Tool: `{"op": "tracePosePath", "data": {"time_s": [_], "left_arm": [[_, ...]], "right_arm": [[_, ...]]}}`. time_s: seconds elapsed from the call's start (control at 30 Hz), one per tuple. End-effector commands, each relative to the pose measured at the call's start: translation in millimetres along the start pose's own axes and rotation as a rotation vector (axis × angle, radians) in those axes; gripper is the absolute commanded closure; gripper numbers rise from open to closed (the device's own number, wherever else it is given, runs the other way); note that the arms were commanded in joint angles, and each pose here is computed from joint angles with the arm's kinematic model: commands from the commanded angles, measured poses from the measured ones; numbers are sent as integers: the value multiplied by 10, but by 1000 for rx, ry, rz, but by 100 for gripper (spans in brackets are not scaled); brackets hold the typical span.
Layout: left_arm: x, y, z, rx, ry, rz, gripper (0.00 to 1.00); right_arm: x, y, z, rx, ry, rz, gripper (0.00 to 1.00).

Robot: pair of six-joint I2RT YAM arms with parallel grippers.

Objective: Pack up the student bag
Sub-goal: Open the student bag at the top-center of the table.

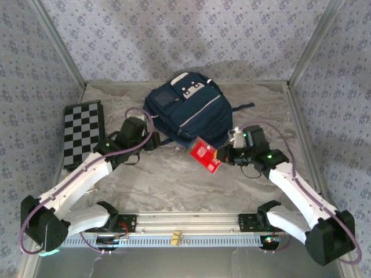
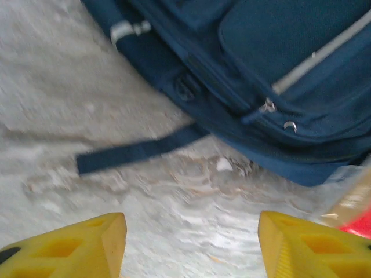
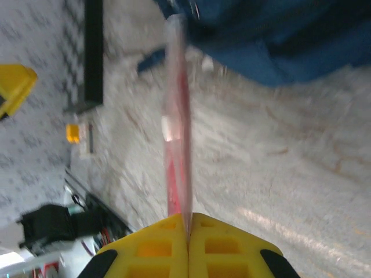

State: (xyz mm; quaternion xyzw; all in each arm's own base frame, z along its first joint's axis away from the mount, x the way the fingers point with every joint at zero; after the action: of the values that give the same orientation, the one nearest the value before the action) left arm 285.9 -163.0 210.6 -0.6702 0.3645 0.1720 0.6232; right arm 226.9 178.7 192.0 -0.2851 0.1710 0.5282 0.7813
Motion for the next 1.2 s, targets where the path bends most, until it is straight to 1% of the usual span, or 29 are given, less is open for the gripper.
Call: {"op": "tracePosePath", "data": {"time_s": [0.0, 0.07, 0.13, 0.17, 0.23, 0.3, 0.47, 0.57, 0.63, 0.77, 0.9, 1.03, 1.17], "left_arm": [[72, -256, -159, 306, 55, -29, 37], [205, -359, -246, 370, 76, -32, 36], [328, -478, -279, 362, 69, -35, 36], [366, -566, -352, 355, 89, -46, 36], [500, -659, -580, 384, 171, -81, 35], [666, -657, -830, 469, 230, -92, 35], [980, -584, -1334, 718, 228, -68, 32], [1180, -520, -1505, 813, 201, -57, 30], [1294, -566, -1531, 830, 150, -61, 29], [1481, -598, -1570, 843, 124, -56, 28], [1658, -652, -1483, 845, 36, -53, 28], [1718, -748, -1352, 827, -42, -48, 33], [1647, -829, -1270, 778, -17, -60, 42]], "right_arm": [[-318, -210, 123, 44, -46, -71, 100], [-421, -353, 96, 72, -71, -113, 100], [-469, -393, 173, 96, -125, -112, 100], [-500, -400, 173, 100, -117, -116, 100], [-585, -434, 88, 133, -63, -148, 100], [-693, -508, 13, 156, -33, -206, 100], [-862, -656, -183, 250, -25, -274, 100], [-898, -698, -315, 308, -25, -290, 100], [-932, -741, -339, 323, -44, -305, 100], [-975, -789, -367, 318, -34, -330, 100], [-980, -816, -339, 313, -48, -323, 100], [-982, -817, -352, 316, -45, -324, 100], [-979, -814, -354, 312, -44, -320, 100]]}}
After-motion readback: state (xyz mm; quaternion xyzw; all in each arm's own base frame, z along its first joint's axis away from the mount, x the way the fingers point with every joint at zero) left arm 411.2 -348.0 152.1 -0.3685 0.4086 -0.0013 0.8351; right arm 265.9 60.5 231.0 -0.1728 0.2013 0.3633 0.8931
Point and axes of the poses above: each hand's point on the last joint's axis, 136 mm out from that joint toward the fingers, its own x axis out along the fingers, its own z axis along the line the jaws close on, y = z × x, the point moved 1 cm from there along -x, back along the fingers, and after that the axes turned 9 degrees about x, right-handed, at the moved point
